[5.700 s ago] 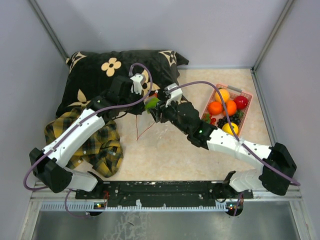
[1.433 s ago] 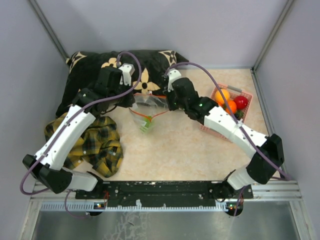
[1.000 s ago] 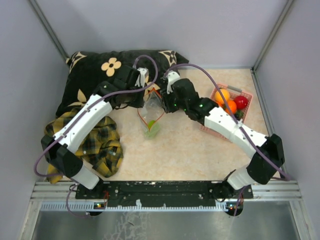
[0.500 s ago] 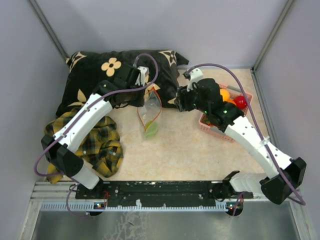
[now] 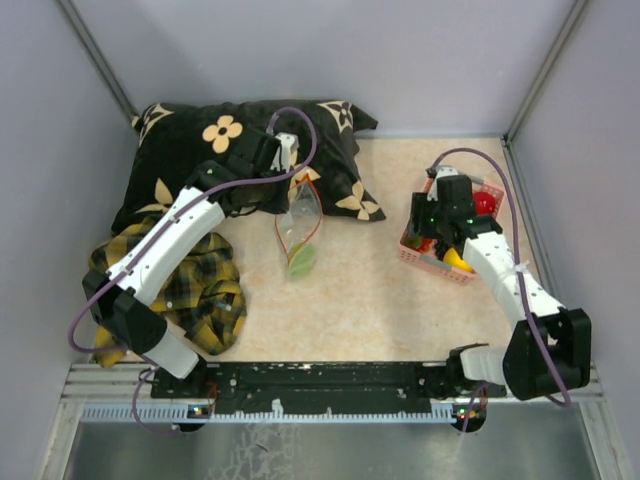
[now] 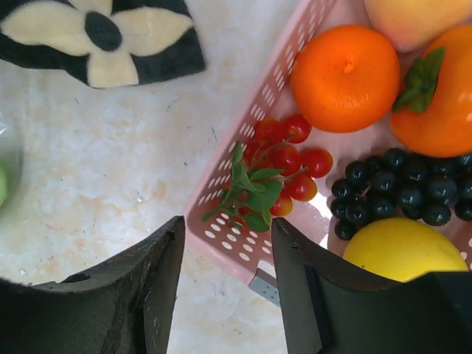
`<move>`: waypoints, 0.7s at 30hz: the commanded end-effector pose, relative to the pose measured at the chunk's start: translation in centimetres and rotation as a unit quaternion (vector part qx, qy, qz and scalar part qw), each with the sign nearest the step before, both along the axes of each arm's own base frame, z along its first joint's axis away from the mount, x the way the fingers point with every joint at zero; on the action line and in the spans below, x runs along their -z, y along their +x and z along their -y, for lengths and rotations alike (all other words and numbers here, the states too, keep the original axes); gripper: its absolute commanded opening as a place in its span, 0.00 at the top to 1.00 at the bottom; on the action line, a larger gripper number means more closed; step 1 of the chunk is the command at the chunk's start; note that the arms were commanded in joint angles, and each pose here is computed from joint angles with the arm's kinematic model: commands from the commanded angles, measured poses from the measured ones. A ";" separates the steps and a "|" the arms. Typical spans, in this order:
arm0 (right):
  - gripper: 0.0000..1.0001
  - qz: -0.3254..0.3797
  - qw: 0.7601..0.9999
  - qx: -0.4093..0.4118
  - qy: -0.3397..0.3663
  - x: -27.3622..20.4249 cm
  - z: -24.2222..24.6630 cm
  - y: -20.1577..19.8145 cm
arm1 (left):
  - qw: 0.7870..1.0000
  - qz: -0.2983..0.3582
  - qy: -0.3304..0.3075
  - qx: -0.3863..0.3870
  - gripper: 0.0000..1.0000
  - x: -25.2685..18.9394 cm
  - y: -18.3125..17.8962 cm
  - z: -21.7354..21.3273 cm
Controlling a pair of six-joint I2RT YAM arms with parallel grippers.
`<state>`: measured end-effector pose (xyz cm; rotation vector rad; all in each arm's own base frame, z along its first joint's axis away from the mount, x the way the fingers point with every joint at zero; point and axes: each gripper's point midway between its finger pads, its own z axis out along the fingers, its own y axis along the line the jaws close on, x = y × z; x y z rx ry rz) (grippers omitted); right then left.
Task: Place the food in the zip-top bag and seal the zipper
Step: Pick up the fake fruit from the bin.
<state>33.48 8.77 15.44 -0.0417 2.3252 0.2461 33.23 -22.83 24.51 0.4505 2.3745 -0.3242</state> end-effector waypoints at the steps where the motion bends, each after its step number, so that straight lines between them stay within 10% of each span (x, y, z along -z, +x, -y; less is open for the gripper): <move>1: 0.49 0.019 1.000 0.001 0.022 -0.2 -0.4 0.8 | 1.000 0.017 -0.008 0.010 1.00 -1.0 0.2 0.4; 21: 0.60 -0.025 0.998 0.040 0.048 6.7 1.1 2.6 | 1.000 0.018 -0.010 0.013 1.00 -0.9 0.1 0.4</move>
